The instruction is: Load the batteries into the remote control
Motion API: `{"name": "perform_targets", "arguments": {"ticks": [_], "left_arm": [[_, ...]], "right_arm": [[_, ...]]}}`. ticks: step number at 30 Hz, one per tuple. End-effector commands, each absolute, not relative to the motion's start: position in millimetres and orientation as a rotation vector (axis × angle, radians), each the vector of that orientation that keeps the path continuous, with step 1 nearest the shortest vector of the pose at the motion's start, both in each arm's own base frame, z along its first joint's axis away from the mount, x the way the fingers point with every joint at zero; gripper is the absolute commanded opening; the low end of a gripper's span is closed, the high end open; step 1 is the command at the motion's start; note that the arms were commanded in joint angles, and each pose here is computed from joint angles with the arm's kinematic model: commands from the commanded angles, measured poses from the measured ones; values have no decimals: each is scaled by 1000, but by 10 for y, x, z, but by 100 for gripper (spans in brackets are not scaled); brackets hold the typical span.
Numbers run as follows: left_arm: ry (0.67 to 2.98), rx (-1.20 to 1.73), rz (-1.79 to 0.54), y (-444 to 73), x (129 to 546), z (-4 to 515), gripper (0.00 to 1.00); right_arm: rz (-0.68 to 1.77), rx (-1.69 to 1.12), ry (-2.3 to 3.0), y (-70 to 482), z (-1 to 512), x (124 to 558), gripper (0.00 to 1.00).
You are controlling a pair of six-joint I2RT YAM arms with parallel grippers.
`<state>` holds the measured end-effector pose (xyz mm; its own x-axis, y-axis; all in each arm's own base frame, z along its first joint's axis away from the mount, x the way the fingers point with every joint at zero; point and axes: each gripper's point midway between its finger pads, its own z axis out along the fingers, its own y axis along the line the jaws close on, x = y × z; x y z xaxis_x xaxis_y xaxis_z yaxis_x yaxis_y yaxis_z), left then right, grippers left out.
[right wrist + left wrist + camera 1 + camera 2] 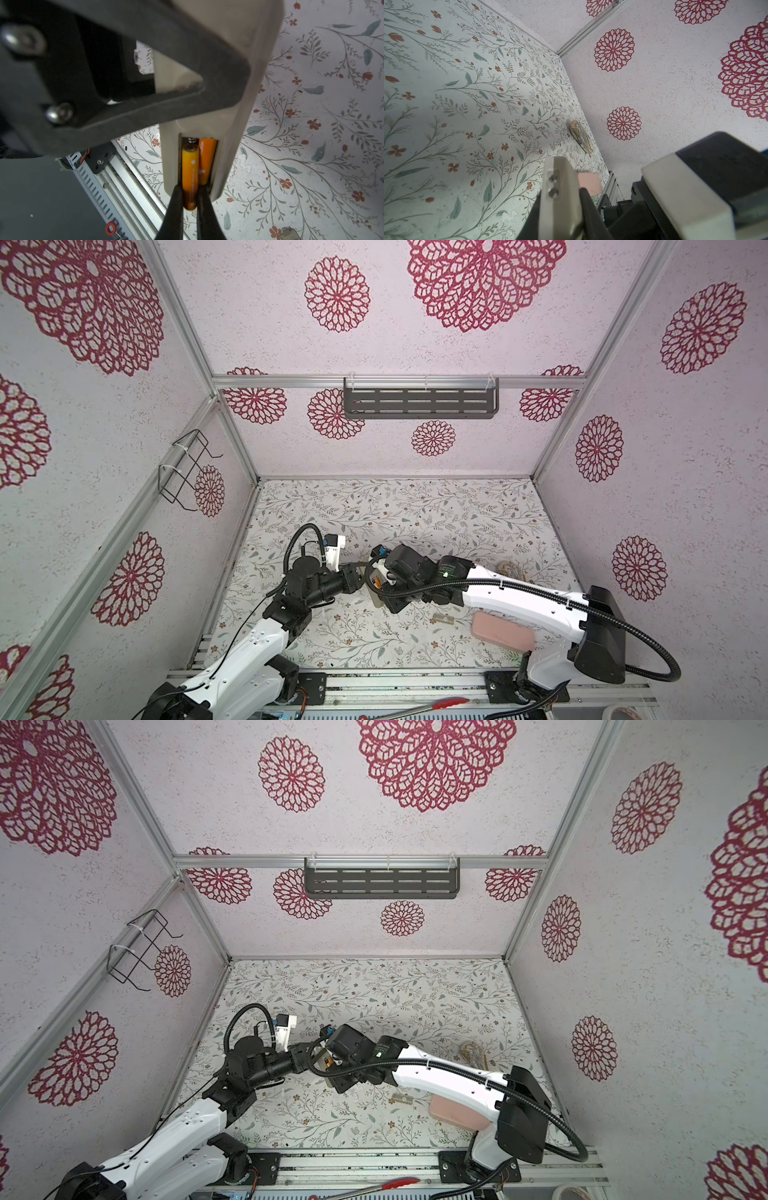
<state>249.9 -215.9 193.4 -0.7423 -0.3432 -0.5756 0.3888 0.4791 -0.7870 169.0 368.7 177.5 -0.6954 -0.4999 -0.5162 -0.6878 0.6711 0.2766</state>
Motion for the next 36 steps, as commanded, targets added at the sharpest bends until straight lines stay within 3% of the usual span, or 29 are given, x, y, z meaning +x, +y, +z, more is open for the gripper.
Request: {"name": "perform_targets", "arguments": {"ticks": [1,10,23,36], "left_arm": [[1956,72,-1356,-2203,2480,2051,0],[1940,89,-1379,-2232,2480,2062,0],[1906,121,-1478,-2327,2438,2094,0],[1900,81,-1493,-2339,2506,2085,0]], "right_arm": [[604,-893,2528,3619,1776,1757,0],[589,-896,2529,3627,1810,1797,0],[543,-912,2543,3589,1813,1821,15],[532,-894,2544,3586,1829,1865,22]]}}
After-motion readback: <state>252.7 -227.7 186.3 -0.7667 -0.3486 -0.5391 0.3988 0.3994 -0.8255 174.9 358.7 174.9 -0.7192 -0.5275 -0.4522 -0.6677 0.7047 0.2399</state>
